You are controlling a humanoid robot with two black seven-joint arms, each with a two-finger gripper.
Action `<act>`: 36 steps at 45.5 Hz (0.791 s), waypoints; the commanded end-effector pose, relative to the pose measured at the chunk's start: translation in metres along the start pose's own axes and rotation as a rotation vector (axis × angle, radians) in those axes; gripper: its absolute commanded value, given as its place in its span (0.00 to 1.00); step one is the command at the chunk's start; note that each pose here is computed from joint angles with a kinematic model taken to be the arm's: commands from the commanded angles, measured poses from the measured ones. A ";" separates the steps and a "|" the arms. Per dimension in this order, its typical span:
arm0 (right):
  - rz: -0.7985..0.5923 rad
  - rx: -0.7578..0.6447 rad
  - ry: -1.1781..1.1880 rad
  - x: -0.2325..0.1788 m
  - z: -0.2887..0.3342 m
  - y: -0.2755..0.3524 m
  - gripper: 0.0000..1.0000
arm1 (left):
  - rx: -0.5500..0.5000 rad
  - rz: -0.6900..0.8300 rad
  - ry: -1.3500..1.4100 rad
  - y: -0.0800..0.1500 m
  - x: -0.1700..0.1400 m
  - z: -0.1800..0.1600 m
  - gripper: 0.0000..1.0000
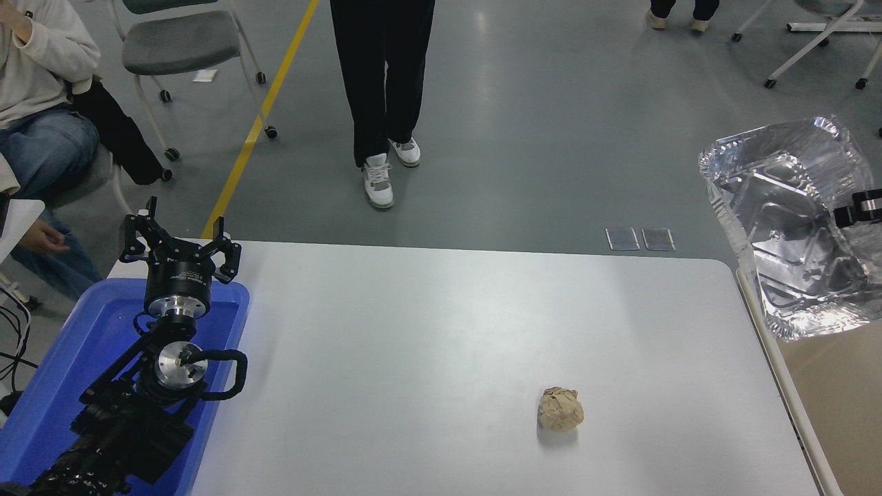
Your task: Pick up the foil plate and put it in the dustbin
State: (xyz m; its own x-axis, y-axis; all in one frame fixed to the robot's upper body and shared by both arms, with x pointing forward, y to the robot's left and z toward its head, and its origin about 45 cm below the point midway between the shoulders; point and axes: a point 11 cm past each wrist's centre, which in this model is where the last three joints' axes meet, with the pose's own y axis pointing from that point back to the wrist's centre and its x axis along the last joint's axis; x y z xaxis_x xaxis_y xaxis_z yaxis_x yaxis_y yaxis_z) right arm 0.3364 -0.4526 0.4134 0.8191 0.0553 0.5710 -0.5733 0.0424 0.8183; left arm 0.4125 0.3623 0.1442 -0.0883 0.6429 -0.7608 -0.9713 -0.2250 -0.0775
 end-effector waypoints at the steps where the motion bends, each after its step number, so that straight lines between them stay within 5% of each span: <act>1: 0.029 -0.073 -0.154 -0.007 0.050 0.008 0.00 | 0.001 0.001 -0.001 0.000 0.000 0.000 0.99; 6: 0.008 -0.084 -0.292 -0.023 0.075 -0.004 0.00 | 0.001 -0.001 -0.001 0.000 0.000 0.000 0.99; 16: 0.294 -0.151 -0.562 -0.029 0.108 -0.046 0.00 | 0.001 0.001 -0.001 0.000 0.000 0.000 0.99; 36: 0.610 -0.381 -1.038 -0.046 0.128 -0.135 0.00 | -0.001 0.001 -0.001 0.000 0.001 0.001 0.99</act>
State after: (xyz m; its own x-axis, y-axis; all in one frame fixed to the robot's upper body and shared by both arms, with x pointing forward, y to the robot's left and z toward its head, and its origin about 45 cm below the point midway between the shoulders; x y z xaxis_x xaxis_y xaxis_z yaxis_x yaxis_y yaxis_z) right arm 0.3682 -0.5679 0.3305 0.2621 -0.5824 0.7695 -0.7617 0.3648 0.5355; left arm 0.4124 0.3623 0.1440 -0.0890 0.6428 -0.7608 -0.9713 -0.2253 -0.0767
